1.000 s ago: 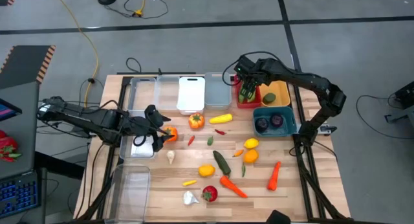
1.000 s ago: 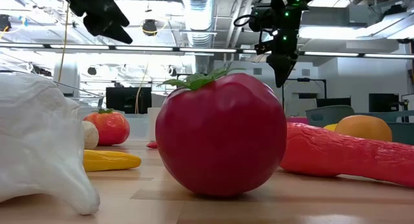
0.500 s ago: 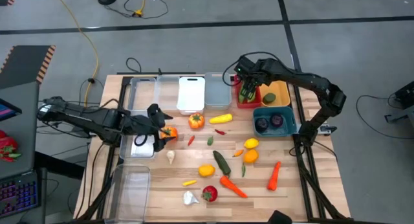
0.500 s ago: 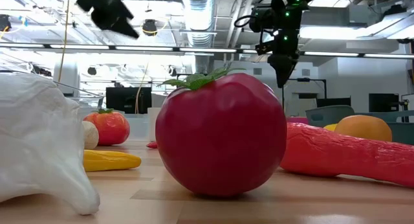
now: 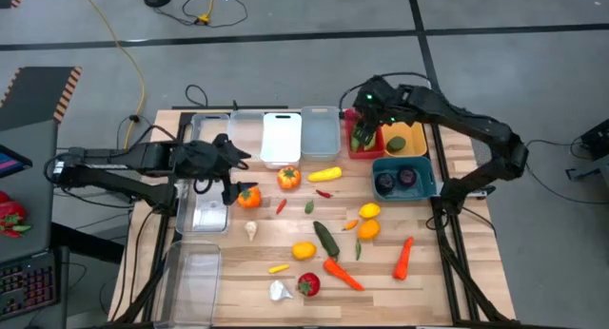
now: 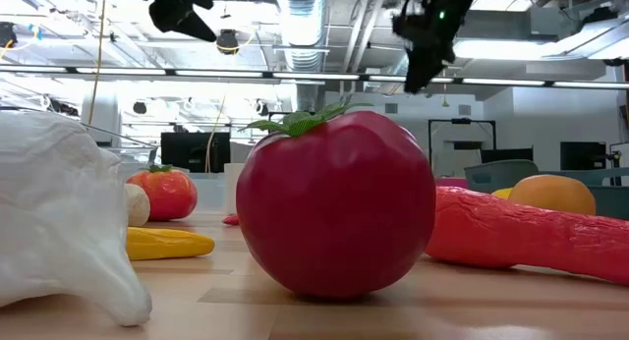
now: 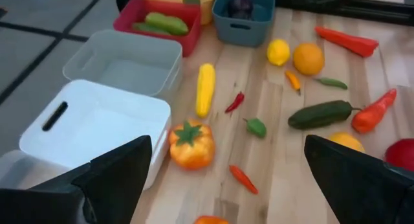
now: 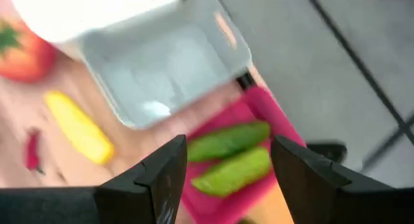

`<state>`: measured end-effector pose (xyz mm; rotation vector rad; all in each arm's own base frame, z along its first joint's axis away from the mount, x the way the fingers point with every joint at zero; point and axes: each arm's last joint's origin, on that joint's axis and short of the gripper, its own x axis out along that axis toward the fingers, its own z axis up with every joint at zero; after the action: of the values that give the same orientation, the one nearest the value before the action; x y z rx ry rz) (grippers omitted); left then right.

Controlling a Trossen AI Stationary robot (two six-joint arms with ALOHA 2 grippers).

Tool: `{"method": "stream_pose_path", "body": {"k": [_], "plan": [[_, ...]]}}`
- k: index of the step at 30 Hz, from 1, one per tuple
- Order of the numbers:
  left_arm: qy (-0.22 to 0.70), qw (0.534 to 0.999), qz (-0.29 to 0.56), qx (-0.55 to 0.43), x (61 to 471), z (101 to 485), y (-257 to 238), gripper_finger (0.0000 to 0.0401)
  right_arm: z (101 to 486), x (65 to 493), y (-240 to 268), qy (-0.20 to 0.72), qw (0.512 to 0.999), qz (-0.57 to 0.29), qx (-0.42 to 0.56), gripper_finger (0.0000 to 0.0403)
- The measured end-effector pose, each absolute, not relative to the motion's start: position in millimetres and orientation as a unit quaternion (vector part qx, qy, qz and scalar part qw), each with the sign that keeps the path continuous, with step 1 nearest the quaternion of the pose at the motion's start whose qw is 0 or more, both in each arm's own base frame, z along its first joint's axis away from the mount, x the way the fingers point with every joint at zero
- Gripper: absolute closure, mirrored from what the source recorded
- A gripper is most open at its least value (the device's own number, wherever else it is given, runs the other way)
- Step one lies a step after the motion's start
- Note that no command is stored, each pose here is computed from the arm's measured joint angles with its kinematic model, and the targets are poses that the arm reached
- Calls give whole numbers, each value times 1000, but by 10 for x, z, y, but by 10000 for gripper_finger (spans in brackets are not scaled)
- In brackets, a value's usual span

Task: Sort produce into baskets
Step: Put the middle tomato into the bottom big transparent bin

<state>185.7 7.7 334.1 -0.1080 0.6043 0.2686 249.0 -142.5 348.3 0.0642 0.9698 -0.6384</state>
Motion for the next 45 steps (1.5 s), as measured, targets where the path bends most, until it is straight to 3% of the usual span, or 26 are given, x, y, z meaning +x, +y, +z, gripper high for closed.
{"method": "stream_pose_path", "body": {"k": [6, 14, 23, 36, 45], "plan": [[312, 945, 56, -83, 1883, 3317, 57, 8, 3546, 2378, -1136, 400, 872, -283, 17, 152], [345, 932, -29, -105, 2014, 3220, -73, 8, 3283, 2164, -870, 379, 879, -282, 65, 152], [414, 906, 49, -69, 2326, 2905, 0, 8, 2967, 2218, -593, 355, 900, -241, 72, 152], [603, 791, 89, -55, 2501, 2282, 316, 8, 2740, 2490, -193, 333, 928, -162, 52, 152], [654, 750, 83, -49, 2544, 2082, 361, 8, 2605, 2625, -17, 351, 926, -132, 37, 152]]}}
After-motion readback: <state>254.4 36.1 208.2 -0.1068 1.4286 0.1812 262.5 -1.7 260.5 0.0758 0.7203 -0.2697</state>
